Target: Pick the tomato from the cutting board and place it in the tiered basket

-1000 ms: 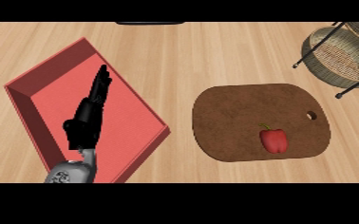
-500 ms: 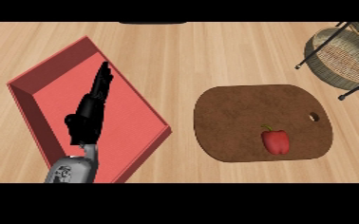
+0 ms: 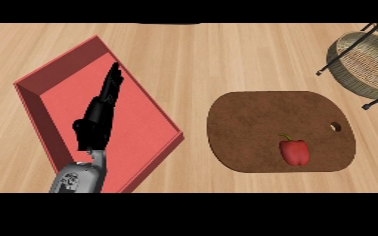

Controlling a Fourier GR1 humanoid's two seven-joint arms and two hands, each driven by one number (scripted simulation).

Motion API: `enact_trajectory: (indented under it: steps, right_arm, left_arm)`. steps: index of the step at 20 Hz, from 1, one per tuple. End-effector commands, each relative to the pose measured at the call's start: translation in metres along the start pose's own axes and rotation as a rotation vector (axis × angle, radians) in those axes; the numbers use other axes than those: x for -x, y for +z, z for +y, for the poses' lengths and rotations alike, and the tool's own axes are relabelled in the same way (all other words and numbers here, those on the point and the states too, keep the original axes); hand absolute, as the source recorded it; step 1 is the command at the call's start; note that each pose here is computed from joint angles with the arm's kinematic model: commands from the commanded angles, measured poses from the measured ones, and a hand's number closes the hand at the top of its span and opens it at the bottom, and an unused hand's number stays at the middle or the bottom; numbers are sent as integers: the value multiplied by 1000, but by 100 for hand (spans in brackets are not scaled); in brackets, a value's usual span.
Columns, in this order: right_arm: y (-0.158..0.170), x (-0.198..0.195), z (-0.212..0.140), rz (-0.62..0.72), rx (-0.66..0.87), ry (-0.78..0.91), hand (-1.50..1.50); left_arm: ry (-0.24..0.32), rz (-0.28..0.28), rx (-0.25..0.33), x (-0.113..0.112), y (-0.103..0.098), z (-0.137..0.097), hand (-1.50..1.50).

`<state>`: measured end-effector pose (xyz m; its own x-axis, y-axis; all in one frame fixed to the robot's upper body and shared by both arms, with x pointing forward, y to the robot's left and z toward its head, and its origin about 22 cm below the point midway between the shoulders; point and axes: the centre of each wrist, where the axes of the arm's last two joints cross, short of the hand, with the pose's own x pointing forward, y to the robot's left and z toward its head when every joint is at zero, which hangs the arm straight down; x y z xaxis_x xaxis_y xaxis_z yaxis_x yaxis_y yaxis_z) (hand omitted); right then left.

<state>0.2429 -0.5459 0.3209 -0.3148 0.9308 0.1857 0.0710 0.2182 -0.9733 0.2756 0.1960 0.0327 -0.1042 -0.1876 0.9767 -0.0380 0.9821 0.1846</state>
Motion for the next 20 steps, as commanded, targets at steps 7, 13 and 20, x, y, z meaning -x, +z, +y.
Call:
enact_trajectory:
  steps: [7,13,20]
  right_arm:
    - [-47,2,17,-2,-4,-34,150]
    - [-82,0,32,10,6,6,150]
    - [-100,10,50,132,-50,-132,150]
  left_arm:
    - [0,2,12,14,16,6,0]
    - [6,0,13,0,-2,14,0]
    - [2,-20,14,1,8,1,0]
